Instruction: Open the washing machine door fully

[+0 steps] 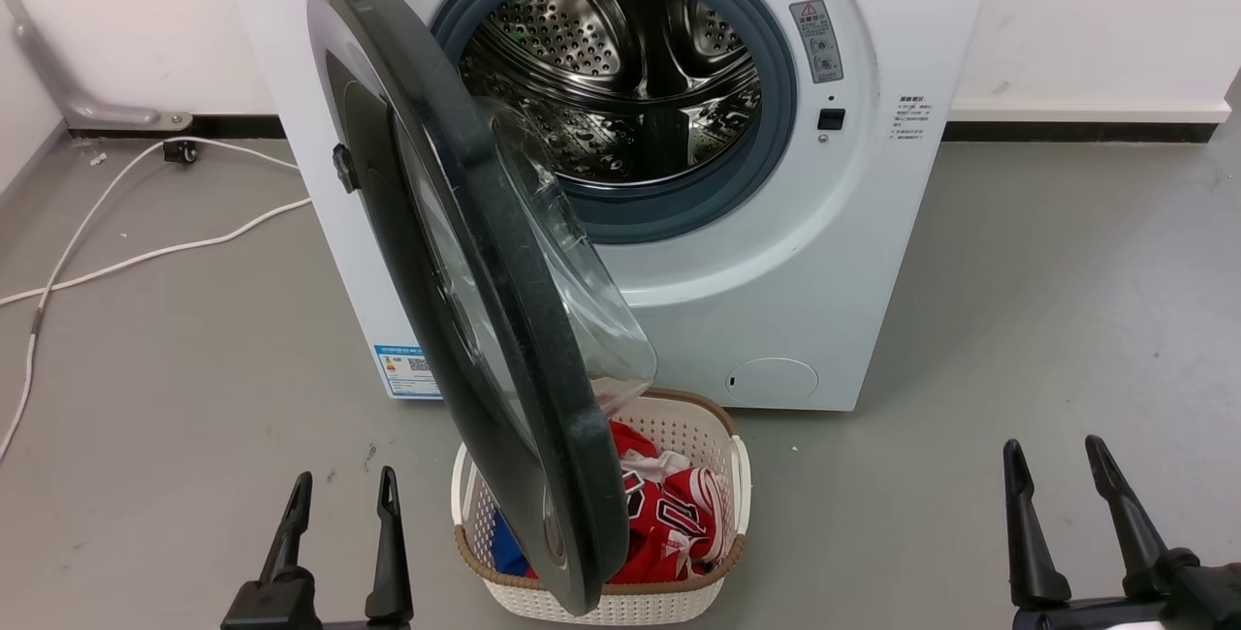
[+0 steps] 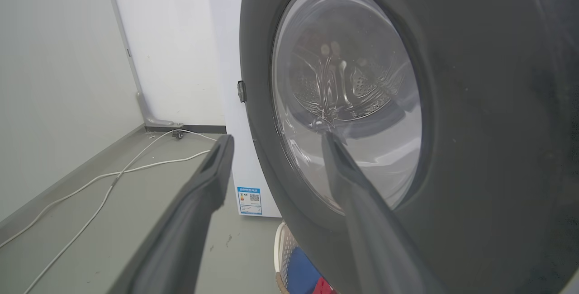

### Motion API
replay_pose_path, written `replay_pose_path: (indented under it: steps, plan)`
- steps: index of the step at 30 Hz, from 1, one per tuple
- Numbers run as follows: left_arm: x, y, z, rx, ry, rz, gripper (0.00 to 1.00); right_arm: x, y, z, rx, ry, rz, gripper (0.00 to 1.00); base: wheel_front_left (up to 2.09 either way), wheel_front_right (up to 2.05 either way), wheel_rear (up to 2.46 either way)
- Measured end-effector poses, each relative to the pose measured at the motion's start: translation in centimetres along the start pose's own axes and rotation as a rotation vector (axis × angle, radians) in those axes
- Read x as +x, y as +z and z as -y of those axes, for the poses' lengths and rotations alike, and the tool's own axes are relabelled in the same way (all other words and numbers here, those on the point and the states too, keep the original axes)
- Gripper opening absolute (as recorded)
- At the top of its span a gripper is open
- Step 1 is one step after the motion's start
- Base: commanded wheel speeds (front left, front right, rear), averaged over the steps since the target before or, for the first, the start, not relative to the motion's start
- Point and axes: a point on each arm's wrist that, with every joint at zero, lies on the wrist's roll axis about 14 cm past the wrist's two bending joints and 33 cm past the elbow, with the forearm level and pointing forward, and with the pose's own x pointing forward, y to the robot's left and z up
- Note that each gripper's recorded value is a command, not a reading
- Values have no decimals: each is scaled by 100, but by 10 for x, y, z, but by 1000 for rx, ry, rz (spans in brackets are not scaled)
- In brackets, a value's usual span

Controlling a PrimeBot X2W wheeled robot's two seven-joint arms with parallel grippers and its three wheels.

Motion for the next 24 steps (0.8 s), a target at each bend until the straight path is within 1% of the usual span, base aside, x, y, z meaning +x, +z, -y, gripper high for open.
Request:
replay_pose_path:
  steps: [3,5,6,10,14,19,24]
  plan:
    - [0,0,0,0,0,0,100,0,0,0,3,0,-1,100,0,0,0]
    - [-1,-2,0,0,-1,-6,25,0,-1,0,5,0,-2,100,0,0,0]
    - [-1,-2,0,0,-2,-7,0,-1,-1,0,7,-1,-2,100,0,0,0]
    - [-1,-2,0,-2,-4,-5,0,-1,-1,0,9,-3,-2,100,0,0,0]
    - [3,9,-9,6,17,31,0,-2,-1,0,18,-5,-4,100,0,0,0]
    - [20,57,-12,23,20,185,0,-1,-2,-2,20,2,-6,100,0,0,0]
    - [29,111,0,39,-25,358,0,0,-3,-3,24,6,-8,100,0,0,0]
